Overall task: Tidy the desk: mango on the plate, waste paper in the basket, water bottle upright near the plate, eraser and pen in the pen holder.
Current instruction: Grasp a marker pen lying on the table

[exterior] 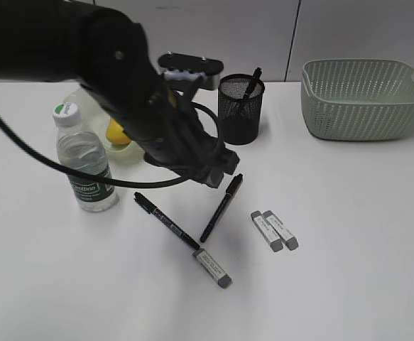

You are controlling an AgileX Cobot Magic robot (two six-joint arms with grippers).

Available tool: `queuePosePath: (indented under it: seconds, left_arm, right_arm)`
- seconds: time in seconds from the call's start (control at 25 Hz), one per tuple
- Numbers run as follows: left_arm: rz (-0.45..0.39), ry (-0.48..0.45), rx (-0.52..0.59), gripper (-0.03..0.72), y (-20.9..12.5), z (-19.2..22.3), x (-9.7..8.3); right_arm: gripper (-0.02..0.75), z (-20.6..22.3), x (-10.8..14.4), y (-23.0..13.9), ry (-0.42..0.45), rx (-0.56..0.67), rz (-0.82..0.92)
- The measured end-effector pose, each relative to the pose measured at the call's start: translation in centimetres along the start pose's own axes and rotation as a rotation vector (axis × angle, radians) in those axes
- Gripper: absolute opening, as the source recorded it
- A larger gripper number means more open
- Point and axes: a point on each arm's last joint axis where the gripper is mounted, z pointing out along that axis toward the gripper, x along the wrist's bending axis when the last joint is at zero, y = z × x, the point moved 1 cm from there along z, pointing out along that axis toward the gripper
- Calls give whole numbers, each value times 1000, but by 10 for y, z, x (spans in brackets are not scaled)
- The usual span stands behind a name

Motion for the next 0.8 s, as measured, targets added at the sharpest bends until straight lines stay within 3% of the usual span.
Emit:
queuePosePath:
  seconds: [0.36, 0.8]
  left_arm:
    - [79, 85, 119, 395, 35, 79, 3]
    - [112, 119, 135, 381, 44, 117, 6]
  right_arm:
    - [351, 0, 0, 0, 1, 0, 0]
    - [351, 0, 0, 0, 1, 0, 0]
